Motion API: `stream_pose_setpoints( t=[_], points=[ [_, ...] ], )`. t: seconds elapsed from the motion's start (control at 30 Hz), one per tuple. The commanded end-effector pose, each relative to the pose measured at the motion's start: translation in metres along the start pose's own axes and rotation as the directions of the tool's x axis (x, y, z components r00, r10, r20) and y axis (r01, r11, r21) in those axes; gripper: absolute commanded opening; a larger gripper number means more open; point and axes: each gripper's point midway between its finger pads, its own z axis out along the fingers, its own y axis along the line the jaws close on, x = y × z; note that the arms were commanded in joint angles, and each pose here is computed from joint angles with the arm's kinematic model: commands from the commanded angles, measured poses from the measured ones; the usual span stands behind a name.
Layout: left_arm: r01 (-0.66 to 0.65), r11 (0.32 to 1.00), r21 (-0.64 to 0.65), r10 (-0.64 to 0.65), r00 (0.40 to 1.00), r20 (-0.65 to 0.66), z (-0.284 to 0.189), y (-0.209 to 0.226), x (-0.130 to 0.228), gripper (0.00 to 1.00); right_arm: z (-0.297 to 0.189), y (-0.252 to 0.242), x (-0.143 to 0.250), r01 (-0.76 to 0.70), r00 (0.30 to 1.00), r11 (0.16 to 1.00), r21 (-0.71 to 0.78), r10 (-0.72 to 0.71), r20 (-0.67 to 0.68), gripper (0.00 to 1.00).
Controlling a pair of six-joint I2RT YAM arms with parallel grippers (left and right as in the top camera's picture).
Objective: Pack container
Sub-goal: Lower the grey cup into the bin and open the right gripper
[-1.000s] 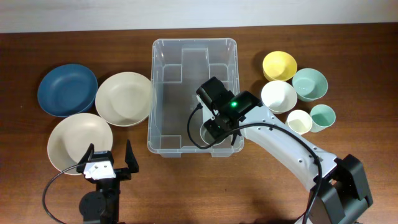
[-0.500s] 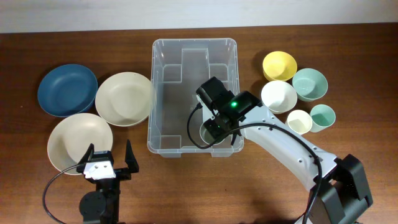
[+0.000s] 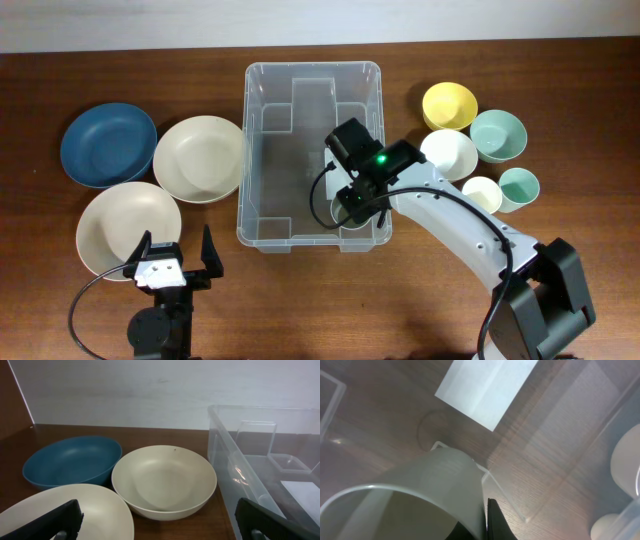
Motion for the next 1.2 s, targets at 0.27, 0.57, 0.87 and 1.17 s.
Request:
stream_pose_setpoints(
  t=[0.27,0.57,0.87,1.17],
  points=[
    [-0.013,1.000,-0.001,0.013,1.000,0.003,0.0001,-0.0003,0.0014,1.00,0.0027,-0.0022,0.0075,-0.014,0.999,1.000,0.005,0.015,-0.031,0.04],
    [-0.013,1.000,-0.001,0.013,1.000,0.003,0.0001,-0.0003,0.0014,1.00,0.0026,-0.0018,0.0097,-0.013,0.999,1.000,0.002,0.013,-0.040,0.04],
    [-0.013,1.000,-0.001,0.013,1.000,0.003,0.0001,-0.0003,0.0014,1.00,0.0026,0.0031,0.0097,-0.015,0.999,1.000,-0.026,0.014,-0.040,0.04],
    [-0.013,1.000,-0.001,0.013,1.000,0.003,0.0001,-0.0003,0.0014,1.00,0.0026,0.0034,0.0096,-0.014,0.999,1.000,-0.028,0.013,-0.040,0.28]
  ],
)
